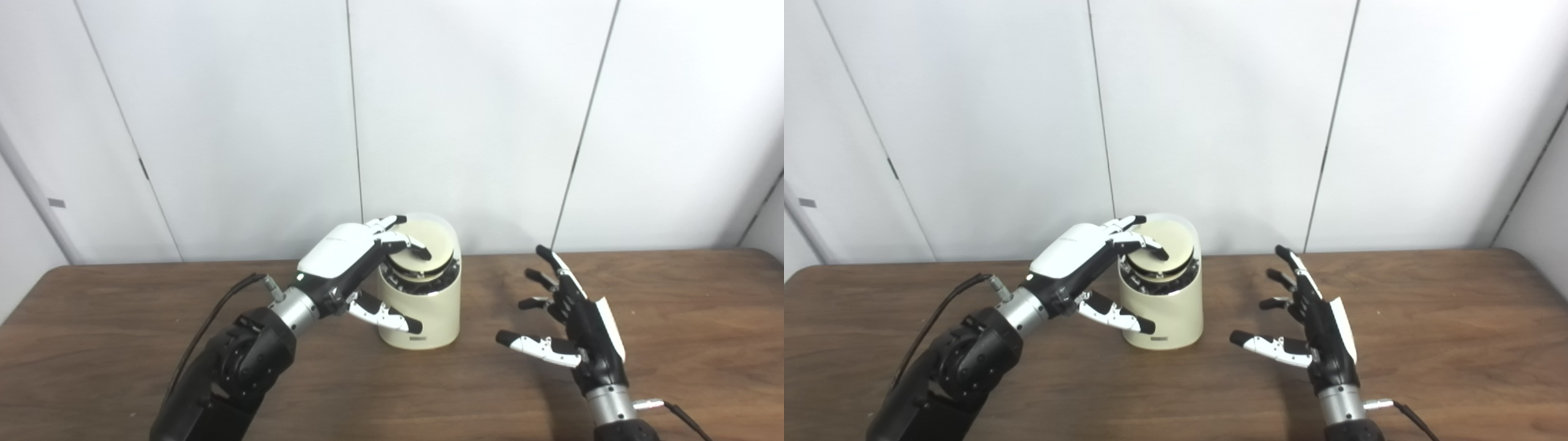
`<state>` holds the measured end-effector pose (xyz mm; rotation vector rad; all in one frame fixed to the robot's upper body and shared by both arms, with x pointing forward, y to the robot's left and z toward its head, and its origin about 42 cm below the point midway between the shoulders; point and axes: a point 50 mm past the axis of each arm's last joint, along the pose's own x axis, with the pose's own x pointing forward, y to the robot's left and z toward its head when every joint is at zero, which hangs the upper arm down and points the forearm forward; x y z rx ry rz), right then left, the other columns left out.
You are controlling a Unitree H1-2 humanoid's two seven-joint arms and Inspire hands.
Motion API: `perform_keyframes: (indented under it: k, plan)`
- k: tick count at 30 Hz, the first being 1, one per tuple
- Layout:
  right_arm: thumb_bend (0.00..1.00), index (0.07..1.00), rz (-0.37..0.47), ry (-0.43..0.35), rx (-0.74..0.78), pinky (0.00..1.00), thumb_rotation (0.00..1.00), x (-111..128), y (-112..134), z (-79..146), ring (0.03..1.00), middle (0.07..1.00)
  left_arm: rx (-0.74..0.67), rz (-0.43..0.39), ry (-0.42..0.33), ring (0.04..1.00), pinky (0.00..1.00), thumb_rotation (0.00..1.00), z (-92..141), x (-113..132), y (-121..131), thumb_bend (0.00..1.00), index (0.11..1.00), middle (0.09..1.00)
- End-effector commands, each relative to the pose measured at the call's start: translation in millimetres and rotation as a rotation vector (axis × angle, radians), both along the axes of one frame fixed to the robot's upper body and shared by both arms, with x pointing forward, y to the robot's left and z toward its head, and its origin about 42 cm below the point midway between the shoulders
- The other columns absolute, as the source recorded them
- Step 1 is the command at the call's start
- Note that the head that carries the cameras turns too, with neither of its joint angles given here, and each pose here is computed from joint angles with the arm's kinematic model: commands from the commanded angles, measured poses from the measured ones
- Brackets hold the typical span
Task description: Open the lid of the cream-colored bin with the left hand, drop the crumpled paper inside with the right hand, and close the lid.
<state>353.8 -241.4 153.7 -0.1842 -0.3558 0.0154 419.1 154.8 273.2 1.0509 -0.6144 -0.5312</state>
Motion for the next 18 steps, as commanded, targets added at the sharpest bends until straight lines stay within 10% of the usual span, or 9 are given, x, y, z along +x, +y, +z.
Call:
perform_keyframes:
  k: [1,7,11,15,18]
  plan:
    - [0.99,0.991,0.014,-0.059,-0.019,0.81,0.38,9,-3,15,0.939,0.989,-0.006,-0.003,-0.072,0.977,0.96,0.32,21,5,1,0.92,0.776,0.801]
    - [0.8,0.833,-0.039,-0.099,-0.013,0.58,0.17,2,7,29,0.759,0.884,-0.009,0.0,-0.075,0.973,0.94,0.32,21,7,3,0.92,0.779,0.799]
    - [0.99,0.954,-0.011,-0.059,-0.018,0.73,0.37,5,2,22,0.894,0.991,-0.006,0.0,-0.078,0.971,0.94,0.34,21,7,3,0.92,0.779,0.801]
    - [0.8,0.805,-0.04,-0.092,-0.01,0.56,0.14,2,10,31,0.742,0.864,-0.008,0.003,-0.074,0.973,0.94,0.32,21,7,3,0.93,0.778,0.8]
    - [0.93,0.915,0.026,-0.04,-0.042,0.72,0.32,1,6,30,0.874,0.968,-0.011,0.002,-0.074,0.971,0.95,0.31,20,7,2,0.93,0.777,0.799]
